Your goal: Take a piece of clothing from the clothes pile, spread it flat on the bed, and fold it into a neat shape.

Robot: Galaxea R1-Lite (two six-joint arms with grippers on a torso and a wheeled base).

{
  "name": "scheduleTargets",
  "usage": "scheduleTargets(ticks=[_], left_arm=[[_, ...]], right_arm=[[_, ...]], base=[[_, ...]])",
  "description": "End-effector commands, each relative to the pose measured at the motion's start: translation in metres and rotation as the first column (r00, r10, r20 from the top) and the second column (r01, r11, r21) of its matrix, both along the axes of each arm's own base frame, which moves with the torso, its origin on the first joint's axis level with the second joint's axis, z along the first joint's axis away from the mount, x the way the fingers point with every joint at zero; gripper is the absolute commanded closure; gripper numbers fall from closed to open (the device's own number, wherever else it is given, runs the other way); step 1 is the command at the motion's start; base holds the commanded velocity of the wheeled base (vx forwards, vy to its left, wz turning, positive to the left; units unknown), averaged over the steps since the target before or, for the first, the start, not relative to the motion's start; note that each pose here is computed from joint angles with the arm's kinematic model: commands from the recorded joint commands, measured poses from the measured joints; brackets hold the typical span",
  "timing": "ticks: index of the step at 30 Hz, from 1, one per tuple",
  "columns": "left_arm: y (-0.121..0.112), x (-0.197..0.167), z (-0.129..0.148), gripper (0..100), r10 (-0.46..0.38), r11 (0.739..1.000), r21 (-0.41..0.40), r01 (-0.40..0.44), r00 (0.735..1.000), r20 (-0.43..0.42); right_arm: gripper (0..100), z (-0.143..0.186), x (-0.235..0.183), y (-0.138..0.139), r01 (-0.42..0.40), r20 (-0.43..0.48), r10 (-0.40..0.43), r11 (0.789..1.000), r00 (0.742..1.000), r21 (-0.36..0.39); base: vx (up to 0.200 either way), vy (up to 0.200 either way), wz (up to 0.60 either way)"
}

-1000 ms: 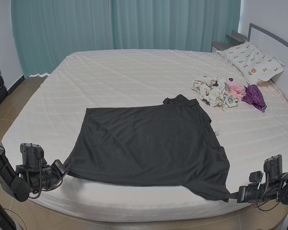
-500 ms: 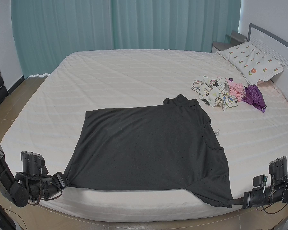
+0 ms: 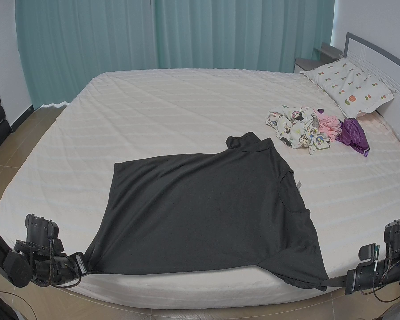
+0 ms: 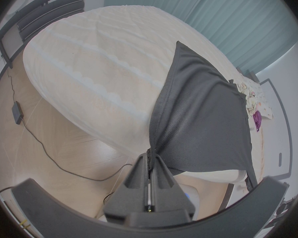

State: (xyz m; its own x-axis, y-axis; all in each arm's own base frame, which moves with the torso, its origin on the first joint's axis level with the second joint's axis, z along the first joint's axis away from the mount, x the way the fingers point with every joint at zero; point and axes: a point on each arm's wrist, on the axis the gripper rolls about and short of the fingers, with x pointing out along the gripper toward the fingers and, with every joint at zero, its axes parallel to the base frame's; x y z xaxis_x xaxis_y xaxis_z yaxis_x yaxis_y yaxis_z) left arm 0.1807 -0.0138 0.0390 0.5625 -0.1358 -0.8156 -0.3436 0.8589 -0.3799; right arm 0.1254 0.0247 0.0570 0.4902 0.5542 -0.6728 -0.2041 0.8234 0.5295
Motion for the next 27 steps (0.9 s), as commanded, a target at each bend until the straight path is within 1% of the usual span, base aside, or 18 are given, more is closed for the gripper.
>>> scheduleTargets(ticks=[1,2,5,7,8,9,11,12,14,15,18,24,25,26,27], left_arm=[[0.0,-0.002,0.012,100,-0.023,1.0,0.014,0.022,0.999,0.041],[0.0,-0.002,0.011,100,-0.036,0.999,0.02,0.035,0.999,0.023],[0.0,0.004,0.014,100,-0.031,0.999,0.01,0.031,0.999,0.038],[0.0,0.013,0.019,100,0.001,1.0,-0.01,0.0,0.998,0.067],[0.0,0.013,0.019,100,0.001,1.0,-0.01,0.0,0.998,0.067],[-0.001,0.017,0.023,100,0.031,0.999,-0.035,-0.028,0.996,0.088],[-0.002,0.03,0.033,100,0.104,0.991,-0.099,-0.092,0.986,0.128],[-0.002,0.034,0.037,100,0.121,0.988,-0.113,-0.106,0.983,0.14],[-0.002,0.037,0.039,100,0.132,0.986,-0.123,-0.114,0.979,0.153],[-0.002,0.044,0.046,100,0.143,0.984,-0.132,-0.119,0.973,0.183],[-0.002,0.053,0.055,100,0.149,0.983,-0.142,-0.119,0.963,0.223],[-0.002,0.062,0.061,100,0.154,0.982,-0.15,-0.119,0.955,0.252],[-0.001,0.065,0.065,100,0.184,0.975,-0.169,-0.142,0.947,0.264],[0.0,0.066,0.066,100,0.192,0.974,-0.173,-0.149,0.944,0.267],[0.0,0.068,0.07,100,0.229,0.964,-0.195,-0.18,0.934,0.273]], right_arm=[[100,0.006,-0.011,-0.001,-0.01,0.053,0.01,1.0,0.999,0.002],[100,0.009,-0.009,-0.001,-0.007,0.065,0.007,1.0,0.998,0.008],[100,0.013,-0.001,0.0,-0.007,0.087,0.006,1.0,0.996,0.016],[100,0.023,0.014,0.002,-0.002,0.128,-0.001,1.0,0.992,0.023],[100,0.023,0.014,0.002,-0.002,0.128,-0.001,1.0,0.992,0.023],[100,0.029,0.02,0.002,0.006,0.148,-0.011,0.999,0.989,0.036],[100,0.043,0.04,0.005,0.038,0.172,-0.052,0.996,0.984,0.083],[100,0.047,0.048,0.006,0.049,0.174,-0.066,0.994,0.983,0.096],[100,0.051,0.056,0.007,0.058,0.181,-0.077,0.993,0.981,0.107],[100,0.057,0.069,0.008,0.065,0.198,-0.087,0.991,0.976,0.115],[100,0.068,0.088,0.01,0.064,0.239,-0.092,0.991,0.967,0.121],[100,0.077,0.106,0.012,0.066,0.273,-0.099,0.989,0.957,0.129],[100,0.08,0.109,0.012,0.067,0.282,-0.102,0.989,0.954,0.132],[100,0.08,0.11,0.012,0.066,0.285,-0.102,0.989,0.953,0.132],[100,0.085,0.111,0.012,0.066,0.302,-0.104,0.989,0.948,0.136]], base=[[0.0,0.0,0.0],[0.0,0.0,0.0],[0.0,0.0,0.0],[0.0,0.0,0.0],[0.0,0.0,0.0],[0.0,0.0,0.0],[0.0,0.0,0.0],[0.0,0.0,0.0],[0.0,0.0,0.0],[0.0,0.0,0.0],[0.0,0.0,0.0],[0.0,0.0,0.0],[0.0,0.0,0.0],[0.0,0.0,0.0],[0.0,0.0,0.0]])
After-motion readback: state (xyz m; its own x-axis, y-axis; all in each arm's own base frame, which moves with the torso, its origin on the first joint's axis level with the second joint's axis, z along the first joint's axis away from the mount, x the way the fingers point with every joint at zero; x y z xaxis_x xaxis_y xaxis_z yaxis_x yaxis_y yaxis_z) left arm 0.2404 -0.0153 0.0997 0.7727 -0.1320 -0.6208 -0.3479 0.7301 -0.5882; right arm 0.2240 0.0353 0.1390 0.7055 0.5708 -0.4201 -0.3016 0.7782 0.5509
